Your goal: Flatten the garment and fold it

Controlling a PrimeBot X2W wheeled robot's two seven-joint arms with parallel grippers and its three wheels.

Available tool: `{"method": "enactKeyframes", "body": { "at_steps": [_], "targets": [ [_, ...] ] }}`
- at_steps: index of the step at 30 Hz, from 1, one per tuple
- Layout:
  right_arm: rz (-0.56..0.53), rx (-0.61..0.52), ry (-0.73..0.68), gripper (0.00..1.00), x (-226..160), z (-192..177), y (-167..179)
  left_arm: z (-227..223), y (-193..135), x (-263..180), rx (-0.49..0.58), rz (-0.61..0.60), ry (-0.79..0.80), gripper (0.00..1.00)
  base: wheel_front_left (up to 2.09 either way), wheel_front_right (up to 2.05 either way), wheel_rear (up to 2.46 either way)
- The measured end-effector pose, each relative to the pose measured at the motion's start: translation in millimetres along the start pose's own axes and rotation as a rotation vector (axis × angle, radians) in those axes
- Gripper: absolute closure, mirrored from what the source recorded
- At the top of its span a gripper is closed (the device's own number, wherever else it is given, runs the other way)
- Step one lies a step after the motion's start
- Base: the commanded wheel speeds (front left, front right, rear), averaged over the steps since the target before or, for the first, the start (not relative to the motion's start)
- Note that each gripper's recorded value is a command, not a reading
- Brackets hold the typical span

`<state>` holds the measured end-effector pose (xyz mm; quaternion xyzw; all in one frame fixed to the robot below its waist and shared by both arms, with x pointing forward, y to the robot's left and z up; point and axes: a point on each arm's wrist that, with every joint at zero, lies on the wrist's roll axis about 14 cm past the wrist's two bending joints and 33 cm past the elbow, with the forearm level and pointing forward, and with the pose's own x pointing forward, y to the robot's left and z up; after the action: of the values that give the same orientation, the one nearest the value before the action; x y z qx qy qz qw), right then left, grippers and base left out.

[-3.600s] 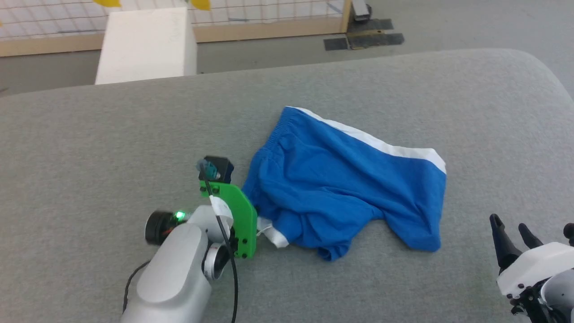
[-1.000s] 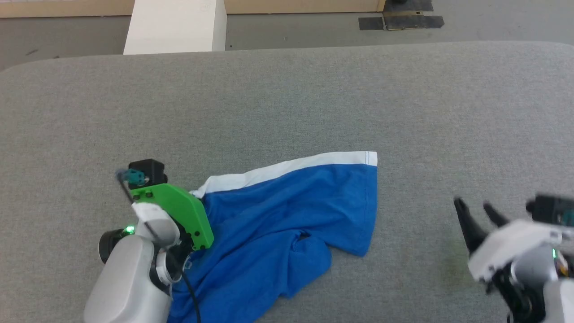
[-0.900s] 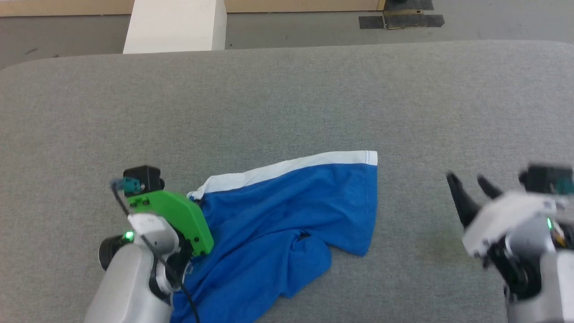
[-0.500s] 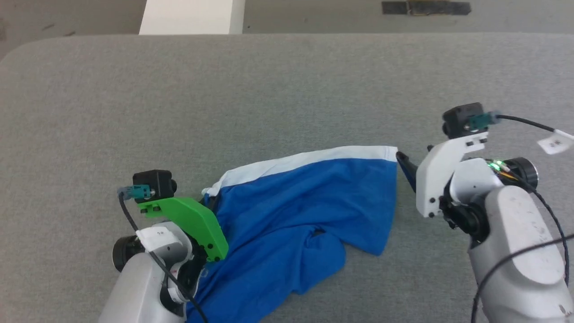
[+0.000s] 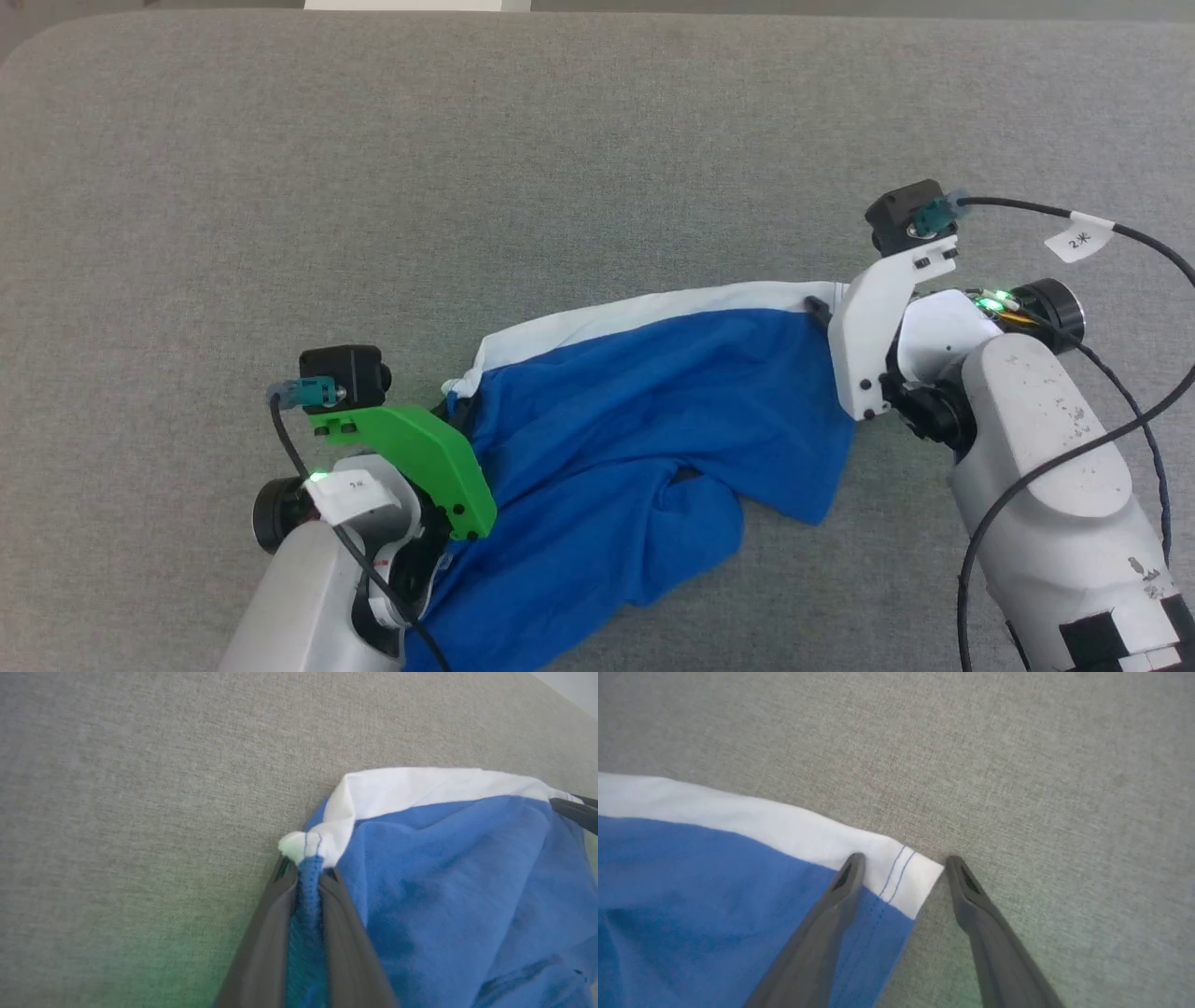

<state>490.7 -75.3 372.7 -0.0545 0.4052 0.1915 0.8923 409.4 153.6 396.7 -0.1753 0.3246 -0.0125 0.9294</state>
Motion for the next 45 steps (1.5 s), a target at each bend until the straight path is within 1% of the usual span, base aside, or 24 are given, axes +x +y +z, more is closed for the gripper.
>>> {"method": "enactKeyframes", "body": {
  "at_steps": [7, 9, 11, 14, 18, 22, 26, 27, 29, 30, 32, 33, 36, 38, 42, 45],
  "targets": [
    [0.004, 0.028, -0.01, 1.0, -10.1, 2.3, -4.4, 12.7, -6.9, -2.5, 0.007, -0.019, -0.052, 1.0, 0.0, 0.0, 0.0],
    [0.002, 0.046, -0.033, 1.0, -16.7, 7.4, -8.4, 23.6, -11.2, -4.2, 0.011, -0.034, -0.086, 1.0, 0.0, 0.0, 0.0],
    [0.002, 0.074, -0.085, 1.0, -27.3, 20.6, -13.5, 44.8, -19.7, -7.1, 0.018, -0.067, -0.142, 1.0, 0.0, 0.0, 0.0],
    [-0.002, 0.101, -0.18, 1.0, -48.3, 53.0, -24.0, 88.4, -34.7, -13.7, 0.023, -0.125, -0.244, 1.0, 0.0, 0.0, 0.0],
    [0.009, 0.151, -0.346, 1.0, -89.0, 120.8, -40.5, 148.7, -53.4, -19.3, 0.082, -0.187, -0.341, 1.0, 0.0, 0.0, 0.0],
    [0.005, 0.148, -0.473, 1.0, -129.8, 182.8, -53.9, 209.7, -69.6, -21.6, 0.09, -0.229, -0.436, 1.0, 0.0, 0.0, 0.0],
    [0.001, 0.176, -0.639, 1.0, -164.2, 243.5, -65.9, 259.2, -85.4, -14.9, 0.103, -0.244, -0.5, 1.0, 0.0, 0.0, 0.0],
    [-0.005, 0.176, -0.676, 1.0, -170.3, 255.3, -67.9, 266.4, -86.5, -11.6, 0.122, -0.237, -0.505, 1.0, 0.0, 0.0, 0.0],
    [-0.025, 0.162, -0.736, 1.0, -178.9, 278.3, -71.2, 285.4, -89.4, -4.0, 0.101, -0.23, -0.537, 1.0, 0.0, 0.0, 0.0],
    [-0.029, 0.162, -0.755, 1.0, -180.7, 285.8, -71.9, 290.8, -90.6, -0.4, 0.134, -0.212, -0.547, 1.0, 0.0, 0.0, 0.0],
    [-0.05, 0.145, -0.804, 1.0, -185.4, 303.4, -75.2, 310.5, -96.6, 3.2, 0.125, -0.206, -0.604, 1.0, 0.0, 0.0, 0.0],
    [-0.057, 0.144, -0.833, 1.0, -188.6, 312.1, -77.8, 319.0, -101.6, 4.7, 0.158, -0.199, -0.632, 1.0, 0.0, 0.0, 0.0],
    [-0.086, 0.134, -0.915, 1.0, -199.3, 333.7, -87.0, 344.3, -118.3, 3.5, 0.169, -0.22, -0.728, 1.0, 0.0, 0.0, 0.0],
    [-0.1, 0.127, -0.946, 1.0, -202.0, 343.1, -91.7, 356.2, -127.0, 4.2, 0.178, -0.231, -0.775, 1.0, 0.0, 0.0, 0.0],
    [-0.127, 0.127, -0.98, 1.0, -199.6, 349.9, -103.0, 364.0, -134.1, 13.1, 0.202, -0.25, -0.822, 1.0, 0.0, 0.0, 0.0],
    [-0.131, 0.117, -0.965, 1.0, -193.5, 346.9, -106.2, 358.1, -134.6, 20.9, 0.212, -0.269, -0.82, 1.0, 0.0, 0.0, 0.0]
  ]
}}
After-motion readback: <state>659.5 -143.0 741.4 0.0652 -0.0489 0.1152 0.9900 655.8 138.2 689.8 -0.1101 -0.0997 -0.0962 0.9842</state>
